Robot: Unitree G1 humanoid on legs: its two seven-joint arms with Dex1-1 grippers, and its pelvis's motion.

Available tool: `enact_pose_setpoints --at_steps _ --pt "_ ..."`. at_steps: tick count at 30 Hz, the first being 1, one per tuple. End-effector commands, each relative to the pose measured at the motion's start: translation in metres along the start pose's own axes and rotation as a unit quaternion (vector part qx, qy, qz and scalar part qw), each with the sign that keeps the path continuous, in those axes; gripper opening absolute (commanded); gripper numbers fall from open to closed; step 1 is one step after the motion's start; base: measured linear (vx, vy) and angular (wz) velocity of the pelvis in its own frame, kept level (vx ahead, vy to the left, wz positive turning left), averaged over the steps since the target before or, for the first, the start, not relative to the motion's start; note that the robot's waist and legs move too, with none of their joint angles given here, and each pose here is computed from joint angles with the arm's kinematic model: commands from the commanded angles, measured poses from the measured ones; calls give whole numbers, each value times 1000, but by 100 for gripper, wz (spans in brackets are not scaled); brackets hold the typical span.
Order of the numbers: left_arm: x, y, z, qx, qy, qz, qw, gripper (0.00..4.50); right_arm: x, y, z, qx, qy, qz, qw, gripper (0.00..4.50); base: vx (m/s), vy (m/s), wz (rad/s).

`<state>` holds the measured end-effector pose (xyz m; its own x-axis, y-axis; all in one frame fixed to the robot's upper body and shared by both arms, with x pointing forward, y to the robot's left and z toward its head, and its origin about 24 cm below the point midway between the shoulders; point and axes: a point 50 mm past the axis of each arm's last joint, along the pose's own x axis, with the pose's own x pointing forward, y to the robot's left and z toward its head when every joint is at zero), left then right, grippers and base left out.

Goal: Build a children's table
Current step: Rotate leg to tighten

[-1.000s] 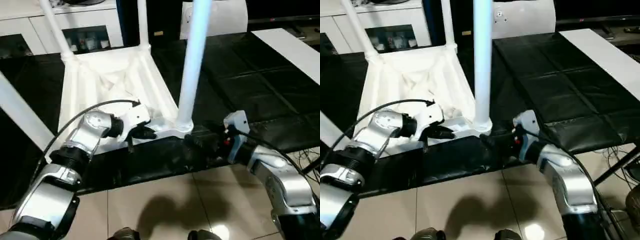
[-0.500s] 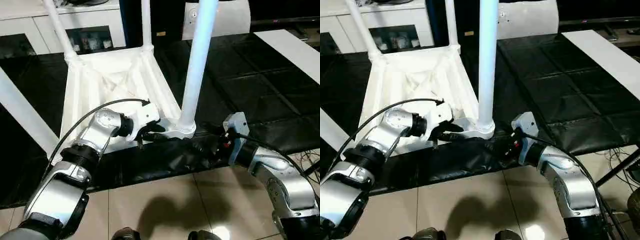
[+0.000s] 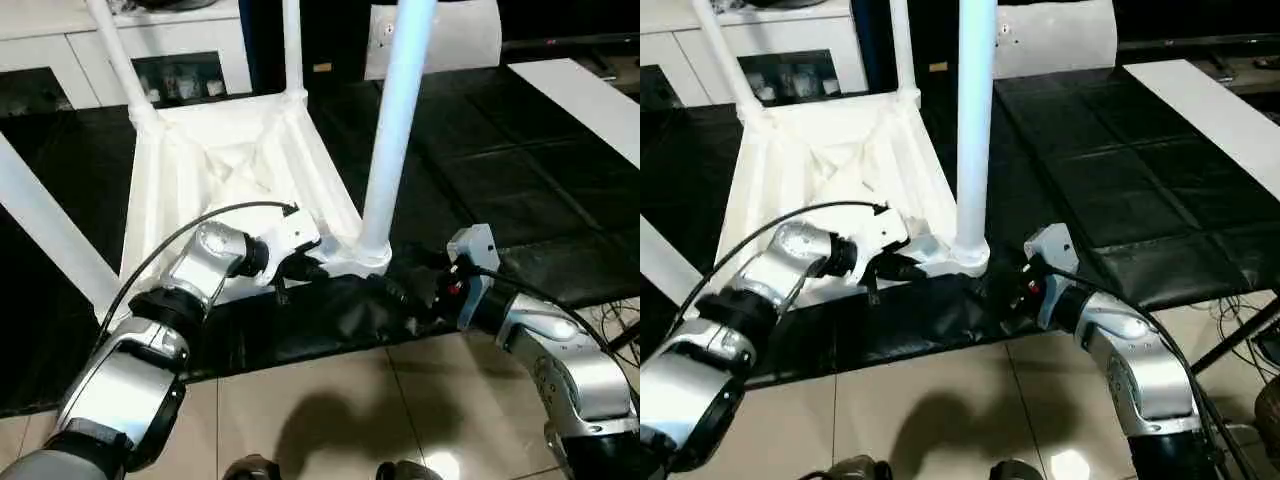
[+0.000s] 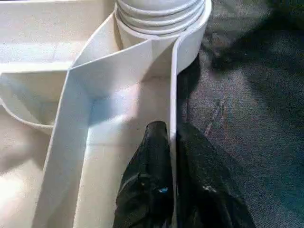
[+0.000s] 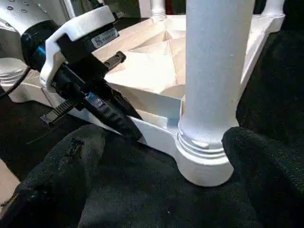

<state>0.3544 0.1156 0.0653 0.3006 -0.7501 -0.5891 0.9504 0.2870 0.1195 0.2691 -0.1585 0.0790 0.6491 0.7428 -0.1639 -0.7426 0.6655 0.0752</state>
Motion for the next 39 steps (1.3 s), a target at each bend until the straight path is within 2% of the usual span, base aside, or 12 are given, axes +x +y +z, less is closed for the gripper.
enact_pose_setpoints --at_steps 1,4,6,8,11,13,16,17,19,24,26,39 --pt "-6 3 3 23 1 -6 1000 2 -2 -1 6 -8 -14 -8 1000 450 0 0 0" --pt "-9 -2 6 45 -18 -44 998 2 -3 -4 10 -7 -21 -6 1000 450 0 0 0" --pt "-12 -10 5 88 -20 -92 992 2 -4 -5 12 -15 -17 6 1000 450 0 0 0" --pt "-12 -11 5 92 -19 -98 991 2 -5 -5 12 -15 -17 8 1000 450 0 0 0" --pt "-21 -18 4 110 -20 -164 980 2 -8 -5 20 -23 -12 61 998 450 0 0 0" --pt "-23 -19 4 120 -17 -174 977 2 -8 -5 21 -31 -7 78 996 450 0 0 0" --pt "-27 -22 2 141 -9 -202 969 2 -5 1 20 -40 14 160 986 450 0 0 0" --pt "-27 -22 2 143 -9 -205 968 1 -5 2 19 -40 16 166 985 432 0 0 0" --pt "-29 -24 1 148 -5 -216 965 1 -2 4 17 -41 33 200 979 432 0 0 0" --pt "-32 -25 -1 158 9 -230 960 0 3 2 13 -38 55 241 968 391 0 0 0" --pt "-34 -24 -2 159 11 -229 960 0 5 1 13 -33 62 257 964 362 0 0 0" --pt "-36 -26 -4 153 14 -230 961 0 8 6 11 -15 68 290 954 258 0 0 0"
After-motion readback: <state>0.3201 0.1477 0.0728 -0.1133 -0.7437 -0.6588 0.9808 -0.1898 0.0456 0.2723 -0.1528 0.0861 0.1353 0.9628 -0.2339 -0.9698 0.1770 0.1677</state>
